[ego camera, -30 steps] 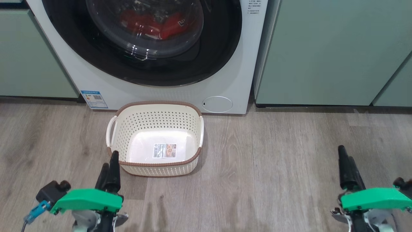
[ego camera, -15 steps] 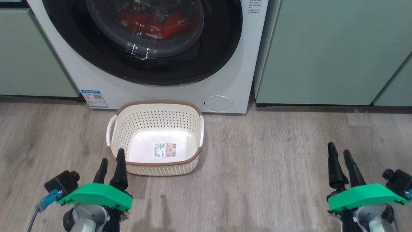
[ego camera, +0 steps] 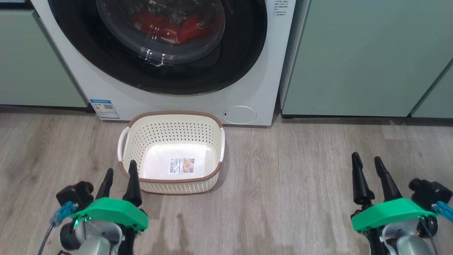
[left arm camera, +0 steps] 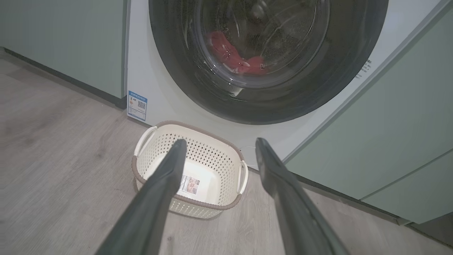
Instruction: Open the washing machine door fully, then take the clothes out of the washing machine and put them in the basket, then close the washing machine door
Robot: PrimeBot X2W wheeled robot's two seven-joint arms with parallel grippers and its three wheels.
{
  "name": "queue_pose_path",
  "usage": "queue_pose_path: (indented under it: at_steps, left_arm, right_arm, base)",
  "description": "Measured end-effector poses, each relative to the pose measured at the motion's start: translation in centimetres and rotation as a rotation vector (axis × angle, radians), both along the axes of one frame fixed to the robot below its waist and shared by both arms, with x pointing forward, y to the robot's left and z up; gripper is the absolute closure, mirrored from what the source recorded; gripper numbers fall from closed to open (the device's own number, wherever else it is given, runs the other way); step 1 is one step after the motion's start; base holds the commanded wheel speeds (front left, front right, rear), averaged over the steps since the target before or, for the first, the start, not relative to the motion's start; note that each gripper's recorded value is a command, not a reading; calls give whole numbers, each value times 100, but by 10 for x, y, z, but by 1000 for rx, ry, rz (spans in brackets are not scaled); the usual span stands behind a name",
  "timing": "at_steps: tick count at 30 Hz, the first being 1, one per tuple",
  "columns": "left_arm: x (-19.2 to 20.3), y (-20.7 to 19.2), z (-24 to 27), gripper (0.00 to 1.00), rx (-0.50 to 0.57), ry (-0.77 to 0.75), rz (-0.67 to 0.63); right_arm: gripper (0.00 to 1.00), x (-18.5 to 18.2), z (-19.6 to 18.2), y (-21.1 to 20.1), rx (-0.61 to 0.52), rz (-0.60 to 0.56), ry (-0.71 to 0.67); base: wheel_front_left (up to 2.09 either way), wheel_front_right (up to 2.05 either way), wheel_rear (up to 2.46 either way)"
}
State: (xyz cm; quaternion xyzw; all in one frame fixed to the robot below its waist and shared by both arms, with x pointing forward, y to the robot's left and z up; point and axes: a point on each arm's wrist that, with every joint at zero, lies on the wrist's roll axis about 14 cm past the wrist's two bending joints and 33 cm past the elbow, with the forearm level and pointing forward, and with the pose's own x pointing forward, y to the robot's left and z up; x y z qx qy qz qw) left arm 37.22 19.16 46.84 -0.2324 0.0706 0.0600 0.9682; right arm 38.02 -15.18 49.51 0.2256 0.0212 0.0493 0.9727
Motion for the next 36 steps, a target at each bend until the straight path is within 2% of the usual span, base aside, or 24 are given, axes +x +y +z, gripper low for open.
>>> queue_pose_path:
  at_steps: [19,36]
  left_arm:
    - [2,3,16,0,254,-57,2]
    - [8,2,39,0,443,-157,-1]
  right_arm:
    - [0,1,8,15,-248,59,-73]
    - [0,3,15,18,-368,72,-135]
  base:
    - [0,0,0]
    - [0,0,0]
